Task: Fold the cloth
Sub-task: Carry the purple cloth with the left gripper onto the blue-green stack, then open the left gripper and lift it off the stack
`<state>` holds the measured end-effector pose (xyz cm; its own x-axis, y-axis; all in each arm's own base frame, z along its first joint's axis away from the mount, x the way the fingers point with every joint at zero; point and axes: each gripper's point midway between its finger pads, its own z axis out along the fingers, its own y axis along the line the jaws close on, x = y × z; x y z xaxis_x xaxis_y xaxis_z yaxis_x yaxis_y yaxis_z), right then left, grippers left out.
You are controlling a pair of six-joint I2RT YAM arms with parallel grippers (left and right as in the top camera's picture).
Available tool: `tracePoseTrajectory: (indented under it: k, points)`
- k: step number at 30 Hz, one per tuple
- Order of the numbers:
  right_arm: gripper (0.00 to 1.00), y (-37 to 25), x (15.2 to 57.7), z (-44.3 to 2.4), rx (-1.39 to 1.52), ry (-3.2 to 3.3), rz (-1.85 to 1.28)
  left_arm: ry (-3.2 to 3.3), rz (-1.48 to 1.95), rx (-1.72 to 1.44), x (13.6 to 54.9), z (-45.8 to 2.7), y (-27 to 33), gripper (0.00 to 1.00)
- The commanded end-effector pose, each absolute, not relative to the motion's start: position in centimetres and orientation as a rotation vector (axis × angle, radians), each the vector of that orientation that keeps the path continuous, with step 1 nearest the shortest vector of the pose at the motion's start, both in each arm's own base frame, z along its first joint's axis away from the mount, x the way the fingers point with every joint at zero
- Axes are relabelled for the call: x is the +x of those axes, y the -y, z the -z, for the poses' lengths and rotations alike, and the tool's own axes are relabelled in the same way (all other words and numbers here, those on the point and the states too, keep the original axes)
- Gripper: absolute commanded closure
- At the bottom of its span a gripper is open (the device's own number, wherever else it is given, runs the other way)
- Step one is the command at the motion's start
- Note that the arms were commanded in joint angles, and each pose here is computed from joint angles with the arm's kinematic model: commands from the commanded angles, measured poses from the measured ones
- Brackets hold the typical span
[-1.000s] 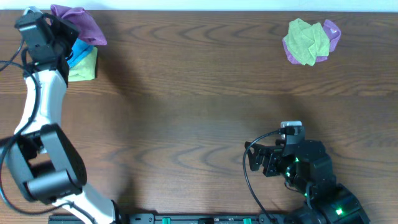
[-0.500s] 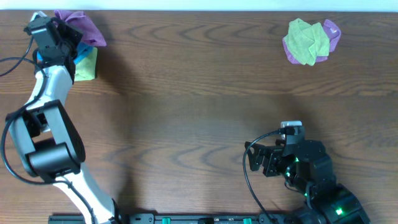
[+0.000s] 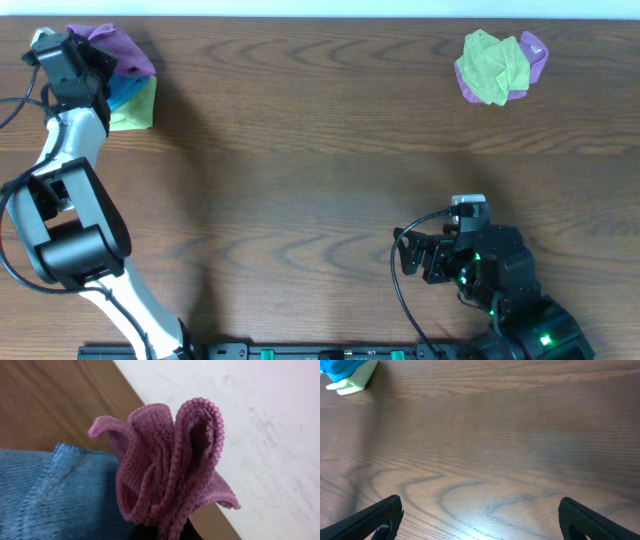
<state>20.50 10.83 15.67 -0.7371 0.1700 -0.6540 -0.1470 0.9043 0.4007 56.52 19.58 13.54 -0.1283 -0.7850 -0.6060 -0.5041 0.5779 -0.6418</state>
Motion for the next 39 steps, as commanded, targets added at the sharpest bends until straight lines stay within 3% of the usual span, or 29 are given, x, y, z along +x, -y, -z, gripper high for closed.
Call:
tracePoseTrajectory:
  k: [1,7,10,14,20,21,30,39]
  points:
    - [0.01,-10.4,20.6,-15.5,0.054,-2.333,-0.551,-1.791,0.294,-1.060,56.7,-13.1,-20.7,0.94]
    - [0.01,-10.4,20.6,-15.5,0.054,-2.333,-0.551,-1.827,0.285,-1.091,56.1,-12.1,-20.8,0.92]
    - [0.01,-10.4,20.6,-15.5,0.054,-2.333,-0.551,-1.845,0.278,-1.111,55.6,-11.6,-21.0,0.71]
    - [0.01,-10.4,20.6,-15.5,0.054,-2.333,-0.551,-1.863,0.269,-1.144,54.8,-10.9,-21.8,0.55]
    - [0.01,-10.4,20.6,-15.5,0.054,-2.333,-0.551,-1.901,0.302,-1.185,53.4,-10.2,-22.9,0.07]
    - [0.01,-10.4,20.6,-15.5,0.054,-2.333,-0.551,-1.905,0.311,-1.190,53.2,-10.1,-23.0,0.05]
    - [0.01,-10.4,20.6,-15.5,0.054,-2.333,-0.551,-1.929,0.282,-1.110,51.0,-14.9,-23.3,0.05]
    - [0.01,-10.4,20.6,-15.5,0.054,-2.333,-0.551,-1.949,0.361,-1.104,48.0,-21.0,-19.4,0.05]
